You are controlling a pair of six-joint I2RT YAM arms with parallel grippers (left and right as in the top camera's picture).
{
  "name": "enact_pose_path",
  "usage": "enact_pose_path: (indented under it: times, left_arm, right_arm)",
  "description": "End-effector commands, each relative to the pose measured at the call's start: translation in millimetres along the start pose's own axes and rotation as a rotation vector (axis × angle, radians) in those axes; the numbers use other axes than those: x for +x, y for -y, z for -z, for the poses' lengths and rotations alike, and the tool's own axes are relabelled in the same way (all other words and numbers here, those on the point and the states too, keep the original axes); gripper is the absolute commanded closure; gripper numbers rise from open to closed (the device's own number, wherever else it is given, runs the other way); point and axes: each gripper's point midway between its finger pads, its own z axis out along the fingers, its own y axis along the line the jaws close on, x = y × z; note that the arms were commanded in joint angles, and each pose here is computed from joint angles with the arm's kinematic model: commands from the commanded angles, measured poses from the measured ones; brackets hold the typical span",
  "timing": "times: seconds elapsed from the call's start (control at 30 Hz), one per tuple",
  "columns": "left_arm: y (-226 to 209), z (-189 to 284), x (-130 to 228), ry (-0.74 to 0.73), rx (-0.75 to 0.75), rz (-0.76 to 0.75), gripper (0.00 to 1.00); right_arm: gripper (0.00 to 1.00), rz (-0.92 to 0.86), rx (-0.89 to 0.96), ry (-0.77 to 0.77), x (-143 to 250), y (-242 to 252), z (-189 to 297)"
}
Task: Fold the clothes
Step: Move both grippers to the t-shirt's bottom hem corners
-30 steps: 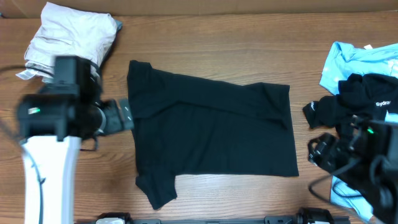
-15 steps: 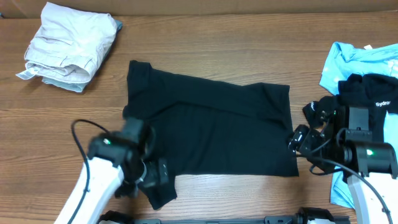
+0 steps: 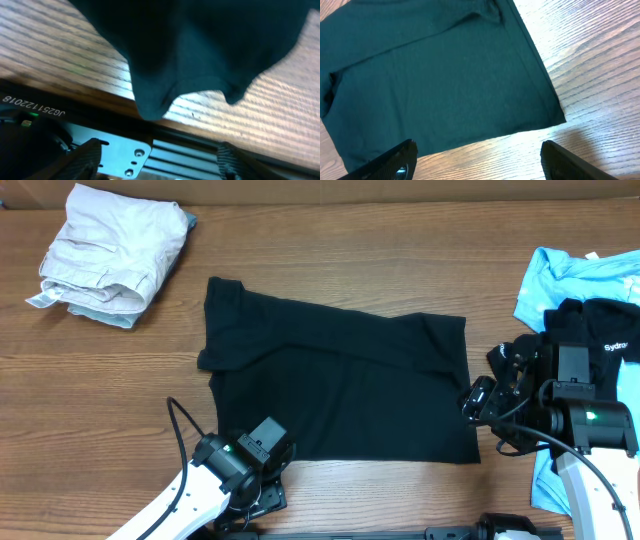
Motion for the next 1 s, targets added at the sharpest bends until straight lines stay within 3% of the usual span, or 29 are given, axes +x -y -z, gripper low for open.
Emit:
enact_pose_path:
  times: [0.0, 0.03, 0.1, 0.27, 0.5, 0.53, 0.6, 0.67, 0.83, 0.97]
  left_arm:
    - [-5.2, -9.6, -3.9, 0.031, -0.015, 0.062, 0.17]
    - [-3.5, -12.3, -6.8, 0.044, -0.007, 0.061, 0.13]
    - [0.9, -17.9, -13.6, 0.076, 0.014, 0.057, 0.15]
    - [-0.8, -32.8, -16.8, 0.083, 0.006, 0.05, 0.4]
    - [-14.4, -47.6, -6.3, 0.017, -0.067, 0.06, 0.44]
    - [-15.2, -48.3, -5.8, 0.012, -0.074, 0.06, 0.5]
    - [-14.6, -48.8, -3.8, -0.002, -0.072, 0.042, 0.72]
    - [-13.1, -47.9, -7.6, 0.014, -0.067, 0.022, 0.83]
    - [4.3, -37.9, -25.5, 0.077, -0.008, -0.011, 0.96]
    - [16.1, -22.0, -43.7, 0.128, 0.031, -0.053, 0.96]
  right_arm:
    - [0.18, -0.004, -0.006, 0.009, -1.4, 0.0, 0.7]
    - [0.18, -0.005, -0.005, 0.008, -1.2, 0.3, 0.4]
    - [0.18, -0.001, -0.001, 0.009, -1.3, 1.0, 0.4]
    - [0.18, -0.001, 0.001, 0.009, -1.2, 1.4, 0.4]
    - [0.18, 0.0, 0.022, 0.013, -1.5, 5.2, 0.4]
    - [0.18, -0.004, 0.036, 0.019, -2.4, 7.6, 0.5]
    - [0.19, -0.008, 0.039, 0.02, -2.7, 8.0, 0.4]
    - [0.21, -0.009, 0.039, 0.017, -2.2, 8.1, 0.3]
    - [0.21, -0.009, 0.038, 0.016, -1.9, 8.1, 0.3]
    - [0.22, -0.014, 0.032, 0.011, -0.9, 7.0, 0.3]
